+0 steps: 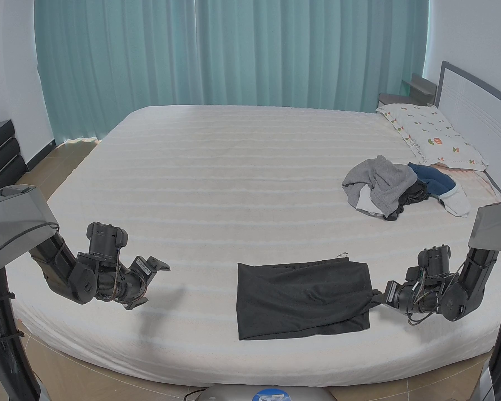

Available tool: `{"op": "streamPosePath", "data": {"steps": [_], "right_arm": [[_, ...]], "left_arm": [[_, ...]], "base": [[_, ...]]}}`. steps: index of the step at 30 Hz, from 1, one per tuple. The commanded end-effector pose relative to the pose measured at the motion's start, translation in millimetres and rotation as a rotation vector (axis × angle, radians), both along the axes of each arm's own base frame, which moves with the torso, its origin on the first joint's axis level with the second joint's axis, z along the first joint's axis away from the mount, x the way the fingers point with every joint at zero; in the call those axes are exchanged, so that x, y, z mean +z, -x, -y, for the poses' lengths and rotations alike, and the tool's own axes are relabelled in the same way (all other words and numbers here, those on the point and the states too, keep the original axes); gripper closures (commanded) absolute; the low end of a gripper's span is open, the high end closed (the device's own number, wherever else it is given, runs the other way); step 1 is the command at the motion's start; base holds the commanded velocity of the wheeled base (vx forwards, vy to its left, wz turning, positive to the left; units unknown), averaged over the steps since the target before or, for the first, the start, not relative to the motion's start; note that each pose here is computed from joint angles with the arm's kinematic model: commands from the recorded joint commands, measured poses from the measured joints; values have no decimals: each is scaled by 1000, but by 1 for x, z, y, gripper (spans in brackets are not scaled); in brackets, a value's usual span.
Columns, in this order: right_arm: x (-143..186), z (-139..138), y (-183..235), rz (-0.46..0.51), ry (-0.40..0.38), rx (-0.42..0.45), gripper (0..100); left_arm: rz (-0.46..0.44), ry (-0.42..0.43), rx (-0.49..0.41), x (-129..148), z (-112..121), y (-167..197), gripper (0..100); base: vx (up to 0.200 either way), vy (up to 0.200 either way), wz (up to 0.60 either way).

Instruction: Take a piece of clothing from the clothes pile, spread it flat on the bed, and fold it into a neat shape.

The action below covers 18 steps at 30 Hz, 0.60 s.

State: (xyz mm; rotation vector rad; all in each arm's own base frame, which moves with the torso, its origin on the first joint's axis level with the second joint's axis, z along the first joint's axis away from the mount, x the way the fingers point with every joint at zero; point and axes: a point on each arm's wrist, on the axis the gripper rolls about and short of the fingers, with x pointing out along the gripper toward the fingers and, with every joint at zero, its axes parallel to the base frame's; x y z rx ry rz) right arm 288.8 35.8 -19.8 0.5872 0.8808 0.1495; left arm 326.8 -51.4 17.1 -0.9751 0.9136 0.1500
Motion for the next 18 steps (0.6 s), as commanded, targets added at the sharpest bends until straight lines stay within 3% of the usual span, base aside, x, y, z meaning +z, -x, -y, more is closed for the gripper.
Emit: {"op": "streamPosePath", "data": {"steps": [1,8,14,15,18], "right_arm": [[11,1,18,-3,2,22,100],[0,3,39,-55,71,94,100],[-15,6,37,-91,95,97,100],[-15,5,36,-85,94,103,0],[-12,3,32,-45,85,101,0]], "left_arm": [[0,0,0,0,0,0,0],[0,0,0,0,0,0,0],[0,0,0,0,0,0,0],[0,0,0,0,0,0,0],[0,0,0,0,0,0,0]], "base": [[0,0,0],[0,0,0],[0,0,0],[0,0,0],[0,0,0]]}}
